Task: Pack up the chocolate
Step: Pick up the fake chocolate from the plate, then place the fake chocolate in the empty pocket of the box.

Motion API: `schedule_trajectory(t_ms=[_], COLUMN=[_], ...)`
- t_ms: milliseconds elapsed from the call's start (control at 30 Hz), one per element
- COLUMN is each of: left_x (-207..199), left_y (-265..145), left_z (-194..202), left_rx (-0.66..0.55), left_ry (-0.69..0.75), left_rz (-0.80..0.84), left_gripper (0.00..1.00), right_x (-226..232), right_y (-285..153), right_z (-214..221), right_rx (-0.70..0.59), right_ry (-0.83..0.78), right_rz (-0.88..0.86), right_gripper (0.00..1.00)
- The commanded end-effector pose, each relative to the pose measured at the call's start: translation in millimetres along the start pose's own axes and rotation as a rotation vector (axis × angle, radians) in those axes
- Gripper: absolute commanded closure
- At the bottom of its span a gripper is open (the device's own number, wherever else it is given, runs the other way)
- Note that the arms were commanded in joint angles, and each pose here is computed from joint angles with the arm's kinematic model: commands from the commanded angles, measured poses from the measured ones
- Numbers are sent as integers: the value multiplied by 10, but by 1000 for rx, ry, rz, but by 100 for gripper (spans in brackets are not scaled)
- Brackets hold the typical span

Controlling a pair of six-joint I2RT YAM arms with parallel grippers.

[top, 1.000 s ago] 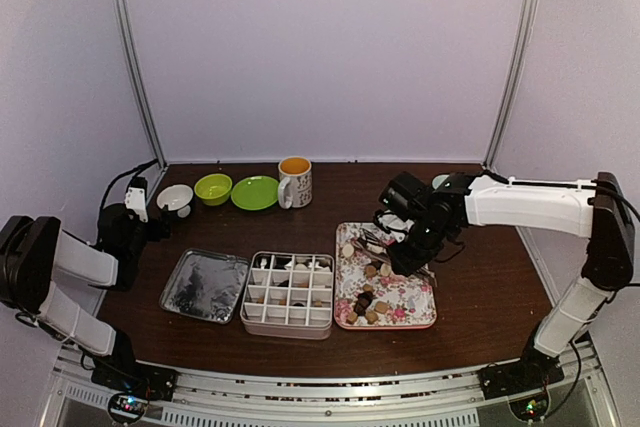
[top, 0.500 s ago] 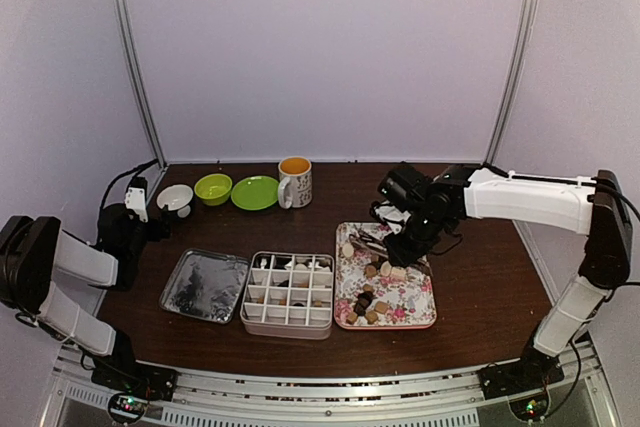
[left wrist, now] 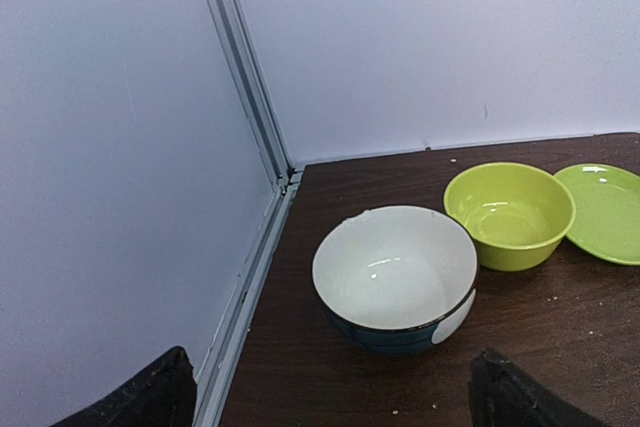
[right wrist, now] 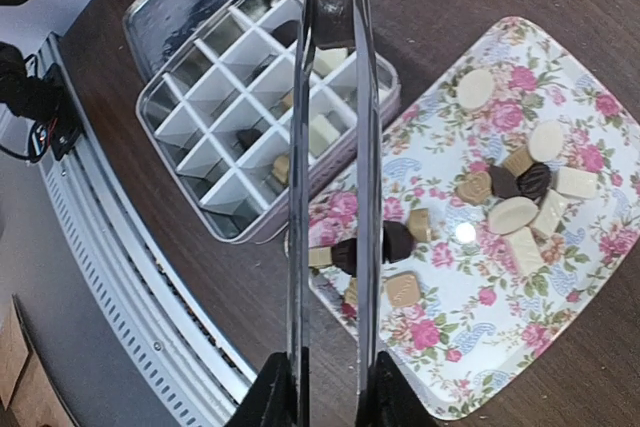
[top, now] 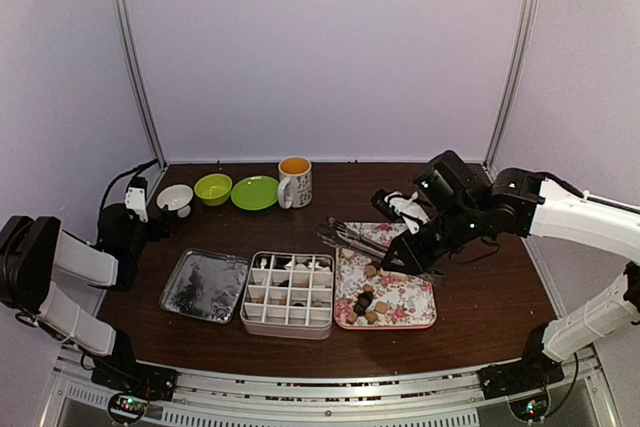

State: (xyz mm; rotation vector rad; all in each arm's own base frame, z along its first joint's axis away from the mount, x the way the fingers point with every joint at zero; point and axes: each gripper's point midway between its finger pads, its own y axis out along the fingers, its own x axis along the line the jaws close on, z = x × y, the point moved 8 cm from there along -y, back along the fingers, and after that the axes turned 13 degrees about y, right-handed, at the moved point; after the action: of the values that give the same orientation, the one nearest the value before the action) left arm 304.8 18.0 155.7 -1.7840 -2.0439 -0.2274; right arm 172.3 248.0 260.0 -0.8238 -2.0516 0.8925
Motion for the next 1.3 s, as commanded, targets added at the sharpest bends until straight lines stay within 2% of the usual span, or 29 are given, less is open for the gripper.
schedule_trajectory(t_ms=[0,200,667,1267], left_x=[79,80,78,79], left_y=[35,35,35,34], left_z=[-142,-141,-140,-141], left_rx=[-64,-64,-63,-63], left_ry=[-18,-18,-18,-18], left_rz=[-35,-37,-35,-36], left_gripper=[2,2,2,2], right_x=[342,724,1192,1224], right_y=[42,254,745,906], right_z=[129,236,324,360], right_rx=[26,59,110,142], right_ry=[-59,-118,-121,-135], right_rz=[-126,-168,-247,-185], right_gripper=[75,75,76,73])
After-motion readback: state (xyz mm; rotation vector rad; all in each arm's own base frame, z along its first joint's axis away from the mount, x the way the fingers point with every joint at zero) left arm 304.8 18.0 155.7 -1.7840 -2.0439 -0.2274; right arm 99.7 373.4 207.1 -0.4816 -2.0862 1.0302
